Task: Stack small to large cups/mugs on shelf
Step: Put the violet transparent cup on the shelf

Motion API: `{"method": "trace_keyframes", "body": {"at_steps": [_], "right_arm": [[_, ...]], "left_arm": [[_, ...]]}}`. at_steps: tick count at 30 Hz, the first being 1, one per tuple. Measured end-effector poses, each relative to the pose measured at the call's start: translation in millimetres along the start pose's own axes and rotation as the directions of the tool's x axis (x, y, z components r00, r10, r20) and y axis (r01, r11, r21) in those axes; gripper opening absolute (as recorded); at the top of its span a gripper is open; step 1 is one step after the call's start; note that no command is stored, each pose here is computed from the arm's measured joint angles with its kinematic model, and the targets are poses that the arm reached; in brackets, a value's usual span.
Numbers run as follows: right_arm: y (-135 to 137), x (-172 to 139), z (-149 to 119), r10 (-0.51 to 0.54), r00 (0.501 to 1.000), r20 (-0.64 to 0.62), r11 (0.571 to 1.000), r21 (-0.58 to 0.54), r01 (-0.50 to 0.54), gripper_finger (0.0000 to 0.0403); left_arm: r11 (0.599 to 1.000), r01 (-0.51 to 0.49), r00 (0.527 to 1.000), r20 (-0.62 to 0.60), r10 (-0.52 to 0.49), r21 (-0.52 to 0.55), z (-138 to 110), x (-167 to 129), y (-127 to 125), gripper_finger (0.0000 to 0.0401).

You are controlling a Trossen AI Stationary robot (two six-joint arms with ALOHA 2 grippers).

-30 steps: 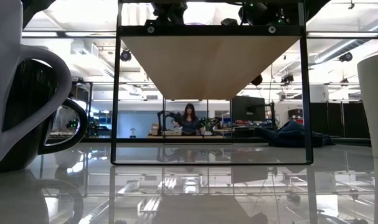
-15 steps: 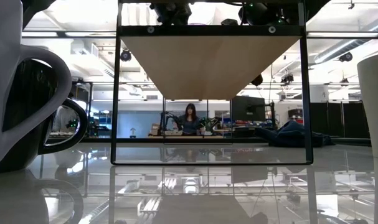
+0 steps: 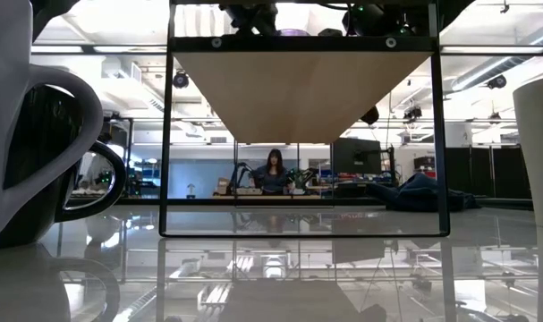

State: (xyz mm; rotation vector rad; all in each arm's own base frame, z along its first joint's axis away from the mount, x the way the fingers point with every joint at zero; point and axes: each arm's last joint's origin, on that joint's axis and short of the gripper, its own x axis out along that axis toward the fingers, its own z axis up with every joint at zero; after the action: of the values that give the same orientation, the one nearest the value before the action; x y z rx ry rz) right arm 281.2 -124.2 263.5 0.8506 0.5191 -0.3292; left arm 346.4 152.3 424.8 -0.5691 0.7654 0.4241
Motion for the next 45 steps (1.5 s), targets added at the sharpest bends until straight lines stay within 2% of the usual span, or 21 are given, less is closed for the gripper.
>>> {"method": "trace_keyframes", "body": {"at_steps": [11, 17, 22, 26, 30, 34, 39, 45], "right_arm": [[-1.1, -0.2, -0.2, -0.006, 1.0, -0.005, 1.0, 0.004, 0.006, 0.0009], [-3.2, -2.2, -4.9, -0.035, 0.998, -0.05, 0.999, 0.023, 0.036, 0.0009], [10.5, 1.0, -13.5, 0.035, 0.995, -0.092, 0.999, 0.031, -0.032, 0.0009], [21.6, 3.6, -17.6, 0.079, 0.993, -0.085, 0.997, 0.025, -0.077, 0.0009], [24.5, 4.4, -17.9, 0.067, 0.996, -0.056, 0.998, 0.023, -0.066, 0.0009], [24.2, 4.4, -17.4, 0.057, 0.997, -0.044, 0.998, 0.03, -0.055, 0.0009], [25.8, 4.3, -14.8, 0.062, 0.998, -0.01, 0.997, 0.036, -0.062, 0.0009], [23.3, 3.3, -11.0, 0.055, 0.998, 0.016, 0.998, 0.043, -0.056, 0.0009]], "left_arm": [[0.999, -0.031, 0.998, 0.05, 0.03, 0.022, 3.8, -12.0, 4.8, 0.0093], [0.999, -0.024, 0.994, 0.112, 0.021, 0.028, -2.0, -50.4, 2.3, 0.0093], [0.99, -0.141, 0.989, 0.045, 0.139, 0.03, -24.0, -73.2, 1.7, 0.0093], [0.985, -0.167, 0.986, -0.013, 0.168, 0.045, -37.2, -64.1, -4.2, 0.0093], [0.981, -0.18, 0.98, -0.076, 0.185, 0.069, -52.8, -41.5, -9.1, 0.0093], [0.99, -0.131, 0.989, -0.063, 0.134, 0.051, -62.2, -13.8, -12.9, 0.0093], [0.995, -0.096, 0.995, -0.04, 0.096, 0.005, -70.9, 5.4, -7.8, 0.0093], [0.997, -0.072, 0.997, 0.004, 0.072, 0.002, -72.3, 6.6, -6.9, 0.0093]]}}
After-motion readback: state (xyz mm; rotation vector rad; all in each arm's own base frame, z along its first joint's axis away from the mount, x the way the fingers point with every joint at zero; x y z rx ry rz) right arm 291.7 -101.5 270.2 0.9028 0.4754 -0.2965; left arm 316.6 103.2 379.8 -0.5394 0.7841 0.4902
